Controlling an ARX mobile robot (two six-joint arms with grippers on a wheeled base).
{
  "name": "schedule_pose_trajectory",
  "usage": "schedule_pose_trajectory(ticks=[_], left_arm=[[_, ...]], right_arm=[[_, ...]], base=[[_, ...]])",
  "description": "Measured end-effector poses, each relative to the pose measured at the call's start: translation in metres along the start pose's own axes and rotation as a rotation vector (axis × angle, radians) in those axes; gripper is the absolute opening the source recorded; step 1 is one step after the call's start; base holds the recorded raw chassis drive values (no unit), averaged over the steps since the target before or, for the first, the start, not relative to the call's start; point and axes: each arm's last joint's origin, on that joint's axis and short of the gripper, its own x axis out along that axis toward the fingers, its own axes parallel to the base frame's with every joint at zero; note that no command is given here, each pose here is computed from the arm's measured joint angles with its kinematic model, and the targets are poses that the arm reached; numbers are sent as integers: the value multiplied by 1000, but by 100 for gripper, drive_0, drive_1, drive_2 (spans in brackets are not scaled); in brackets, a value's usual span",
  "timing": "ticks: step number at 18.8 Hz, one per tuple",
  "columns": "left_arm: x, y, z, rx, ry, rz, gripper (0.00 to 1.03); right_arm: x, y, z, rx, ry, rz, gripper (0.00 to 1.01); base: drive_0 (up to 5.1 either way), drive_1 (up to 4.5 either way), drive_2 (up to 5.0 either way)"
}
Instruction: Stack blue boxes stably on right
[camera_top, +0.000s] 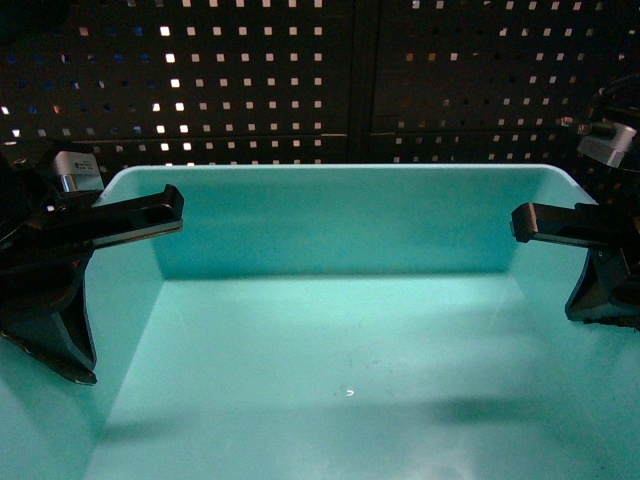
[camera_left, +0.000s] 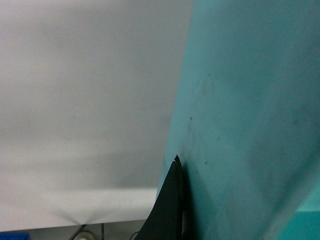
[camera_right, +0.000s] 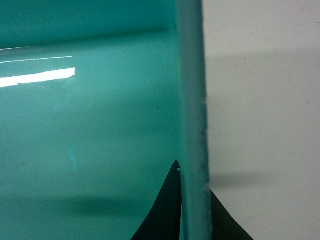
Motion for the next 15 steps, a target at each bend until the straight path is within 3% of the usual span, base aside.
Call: schedule_pose_trajectory(ticks=[4,15], left_arm=[[0,1,0,-3,0,4,2],[1,1,1,-3,2,1,2]], right_arm=[[0,0,0,-1,-1,1,2],[0,0,0,0,-1,3,2]], base=[[-177,-177,-177],[207,-639,-64]])
